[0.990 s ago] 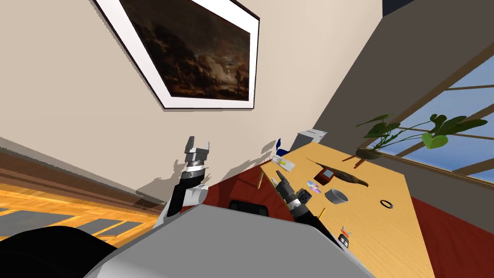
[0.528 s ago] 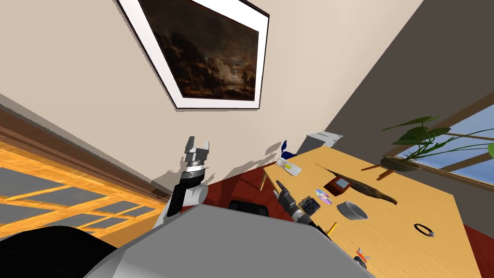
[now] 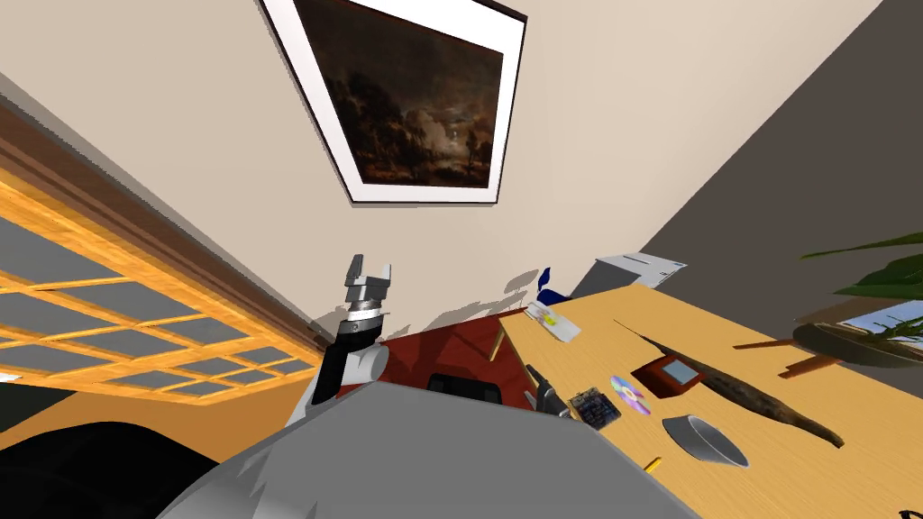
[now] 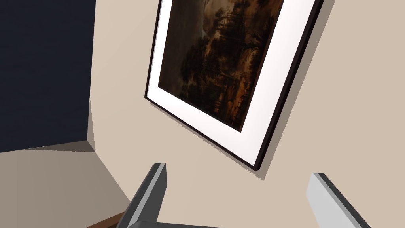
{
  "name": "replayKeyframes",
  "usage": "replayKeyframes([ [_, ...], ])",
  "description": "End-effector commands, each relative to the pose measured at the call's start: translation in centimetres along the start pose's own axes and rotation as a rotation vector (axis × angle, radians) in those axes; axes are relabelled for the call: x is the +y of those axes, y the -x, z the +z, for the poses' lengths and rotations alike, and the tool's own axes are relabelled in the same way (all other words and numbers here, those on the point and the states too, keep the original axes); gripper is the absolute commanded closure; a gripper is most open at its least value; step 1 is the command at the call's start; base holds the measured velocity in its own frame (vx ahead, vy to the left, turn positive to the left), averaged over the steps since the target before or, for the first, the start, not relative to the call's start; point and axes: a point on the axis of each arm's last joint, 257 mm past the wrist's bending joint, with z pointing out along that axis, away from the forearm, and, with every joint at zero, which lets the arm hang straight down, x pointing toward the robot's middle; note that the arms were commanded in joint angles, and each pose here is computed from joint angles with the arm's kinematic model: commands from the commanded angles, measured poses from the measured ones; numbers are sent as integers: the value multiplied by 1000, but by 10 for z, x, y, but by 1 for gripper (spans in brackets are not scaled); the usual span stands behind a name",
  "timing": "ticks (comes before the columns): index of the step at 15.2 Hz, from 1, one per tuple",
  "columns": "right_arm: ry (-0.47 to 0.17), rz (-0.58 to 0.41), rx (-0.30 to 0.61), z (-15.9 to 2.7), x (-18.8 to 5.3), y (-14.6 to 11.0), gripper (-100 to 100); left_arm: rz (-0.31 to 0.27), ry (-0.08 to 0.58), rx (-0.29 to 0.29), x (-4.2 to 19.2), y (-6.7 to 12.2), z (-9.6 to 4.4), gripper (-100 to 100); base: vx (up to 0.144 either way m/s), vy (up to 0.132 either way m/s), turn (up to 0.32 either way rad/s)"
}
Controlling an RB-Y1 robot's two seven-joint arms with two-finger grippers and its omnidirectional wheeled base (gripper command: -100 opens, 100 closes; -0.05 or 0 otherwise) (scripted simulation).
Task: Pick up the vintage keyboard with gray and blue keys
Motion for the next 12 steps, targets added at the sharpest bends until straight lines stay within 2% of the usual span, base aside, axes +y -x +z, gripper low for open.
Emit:
replayKeyframes([
  [1, -55, 16, -14, -7, -19, 11, -100, 0, 0, 0, 0, 0, 0, 0, 11, -31, 229],
  [2, -129, 31, -33, -23, -46, 23, -100, 0, 0, 0, 0, 0, 0, 0, 20, -34, 249],
  [3, -129, 35, -35, -23, -46, 24, -100, 0, 0, 0, 0, 0, 0, 0, 20, -36, 208],
  [4, -200, 49, -57, -41, -72, 37, -100, 0, 0, 0, 0, 0, 0, 0, 24, -35, 315],
  [6, -200, 52, -59, -41, -72, 38, -100, 0, 0, 0, 0, 0, 0, 0, 15, -38, 138],
  [7, -268, 68, -85, -60, -95, 52, -100, 0, 0, 0, 0, 0, 0, 0, 7, -27, 162],
  [8, -268, 68, -85, -60, -95, 52, -100, 0, 0, 0, 0, 0, 0, 0, 6, -30, 190],
  [9, -329, 83, -112, -79, -114, 65, -100, 0, 0, 0, 0, 0, 0, 0, 11, -30, 236],
  [10, -332, 82, -114, -80, -116, 66, -100, 0, 0, 0, 0, 0, 0, 0, 11, -34, 206],
  [11, -383, 96, -142, -98, -130, 79, -100, 0, 0, 0, 0, 0, 0, 0, 12, -36, 252],
  [12, -393, 95, -145, -101, -134, 80, -100, 0, 0, 0, 0, 0, 0, 0, 15, -38, 201],
])
